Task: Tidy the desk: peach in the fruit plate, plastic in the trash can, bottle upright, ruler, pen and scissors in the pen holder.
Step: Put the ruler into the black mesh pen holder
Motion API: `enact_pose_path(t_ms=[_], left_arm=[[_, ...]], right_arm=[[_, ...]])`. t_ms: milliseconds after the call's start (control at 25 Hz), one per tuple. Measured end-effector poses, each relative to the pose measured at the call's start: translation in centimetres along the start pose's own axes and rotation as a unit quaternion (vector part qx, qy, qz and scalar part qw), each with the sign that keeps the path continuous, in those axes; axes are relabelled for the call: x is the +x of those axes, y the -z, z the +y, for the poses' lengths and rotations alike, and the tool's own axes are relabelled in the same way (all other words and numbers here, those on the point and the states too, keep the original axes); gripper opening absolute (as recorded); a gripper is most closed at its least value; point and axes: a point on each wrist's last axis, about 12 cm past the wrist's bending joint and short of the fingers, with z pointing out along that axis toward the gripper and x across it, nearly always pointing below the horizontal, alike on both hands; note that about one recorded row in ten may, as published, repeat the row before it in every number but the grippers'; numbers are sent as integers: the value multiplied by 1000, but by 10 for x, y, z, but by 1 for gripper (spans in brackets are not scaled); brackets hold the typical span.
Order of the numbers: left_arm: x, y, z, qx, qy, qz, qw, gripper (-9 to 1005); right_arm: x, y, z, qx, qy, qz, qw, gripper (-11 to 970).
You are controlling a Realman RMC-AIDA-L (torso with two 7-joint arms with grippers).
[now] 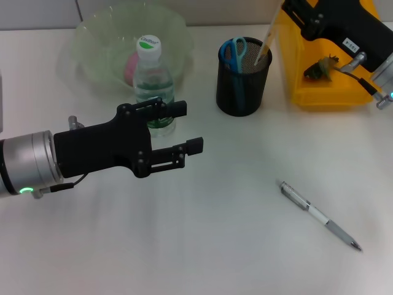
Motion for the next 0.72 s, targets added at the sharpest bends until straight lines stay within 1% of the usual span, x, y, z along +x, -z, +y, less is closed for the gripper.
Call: enact_pose_path(t_ms=[160,480,720], left_arm=[[-1,-1,2,-4,2,-6,1000,723],[-6,-10,8,-8,10,-23,1000,723],[-10,-19,14,-8,9,-21,1000,723]], right_arm=[[4,-2,1,2,16,9,1000,383],[17,-3,6,6,47,26,999,382],[19,-7,6,26,62,17,998,383]])
